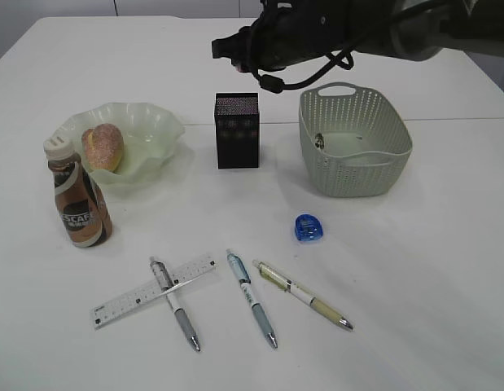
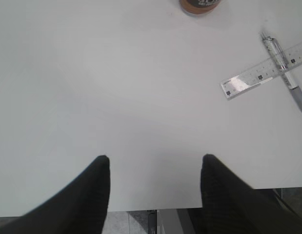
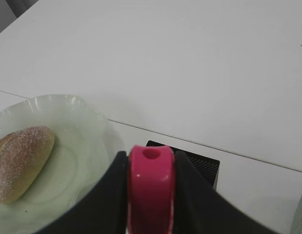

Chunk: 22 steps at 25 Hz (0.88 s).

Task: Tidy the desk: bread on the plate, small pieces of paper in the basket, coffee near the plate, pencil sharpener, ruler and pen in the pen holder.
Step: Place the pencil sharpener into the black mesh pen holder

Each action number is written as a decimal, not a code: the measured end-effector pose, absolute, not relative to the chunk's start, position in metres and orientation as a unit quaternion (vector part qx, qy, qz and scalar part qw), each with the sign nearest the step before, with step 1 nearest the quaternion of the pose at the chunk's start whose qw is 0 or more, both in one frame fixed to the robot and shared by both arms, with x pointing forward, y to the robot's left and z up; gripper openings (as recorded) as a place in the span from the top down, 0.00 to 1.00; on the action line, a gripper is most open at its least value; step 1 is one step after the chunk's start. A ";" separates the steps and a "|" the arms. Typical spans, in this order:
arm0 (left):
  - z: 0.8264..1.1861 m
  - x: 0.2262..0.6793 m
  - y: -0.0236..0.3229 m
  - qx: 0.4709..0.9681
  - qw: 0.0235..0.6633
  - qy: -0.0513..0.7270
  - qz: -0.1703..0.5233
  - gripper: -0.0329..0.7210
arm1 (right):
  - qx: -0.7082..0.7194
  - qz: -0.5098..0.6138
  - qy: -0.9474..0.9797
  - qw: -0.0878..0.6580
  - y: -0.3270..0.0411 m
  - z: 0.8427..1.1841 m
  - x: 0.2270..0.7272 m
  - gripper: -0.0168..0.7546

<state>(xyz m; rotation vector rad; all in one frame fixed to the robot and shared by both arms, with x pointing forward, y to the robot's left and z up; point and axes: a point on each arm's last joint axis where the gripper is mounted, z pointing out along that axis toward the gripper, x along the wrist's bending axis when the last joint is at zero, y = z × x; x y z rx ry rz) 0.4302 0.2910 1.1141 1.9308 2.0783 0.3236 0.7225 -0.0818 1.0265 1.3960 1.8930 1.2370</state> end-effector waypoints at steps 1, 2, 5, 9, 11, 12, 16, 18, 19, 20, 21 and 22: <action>1.114 0.430 0.291 0.669 0.143 0.720 0.112 0.39 | 0.510 0.455 0.689 0.241 -0.082 1.027 0.723 0.74; 1.114 0.430 0.291 0.669 0.143 0.720 0.112 0.39 | 0.510 0.457 0.688 0.240 -0.082 1.027 0.723 0.74; 1.114 0.430 0.291 0.669 0.143 0.720 0.112 0.40 | 0.516 0.460 0.684 0.233 -0.081 1.027 0.723 0.74; 1.114 0.430 0.291 0.669 0.143 0.720 0.112 0.41 | 0.517 0.464 0.680 0.233 -0.081 1.025 0.724 0.74; 1.114 0.430 0.291 0.669 0.143 0.720 0.112 0.41 | 0.513 0.472 0.675 0.240 -0.080 1.023 0.726 0.74; 1.114 0.430 0.291 0.669 0.143 0.720 0.112 0.41 | 0.512 0.475 0.673 0.244 -0.080 1.022 0.728 0.74; 1.114 0.430 0.291 0.669 0.143 0.720 0.112 0.42 | 0.507 0.487 0.664 0.255 -0.078 1.015 0.732 0.74; 1.114 0.430 0.291 0.669 0.143 0.720 0.112 0.42 | 0.504 0.494 0.659 0.260 -0.078 1.012 0.734 0.74; 1.114 0.430 0.291 0.669 0.143 0.720 0.112 0.42 | 0.502 0.499 0.656 0.264 -0.077 1.011 0.736 0.74; 1.114 0.430 0.291 0.669 0.143 0.720 0.112 0.42 | 0.499 0.503 0.652 0.268 -0.077 1.010 0.737 0.74; 1.114 0.430 0.291 0.669 0.143 0.720 0.112 0.42 | 0.497 0.507 0.649 0.272 -0.077 1.010 0.738 0.74; 1.114 0.430 0.291 0.669 0.143 0.720 0.112 0.42 | 0.495 0.512 0.646 0.275 -0.077 1.010 0.739 0.74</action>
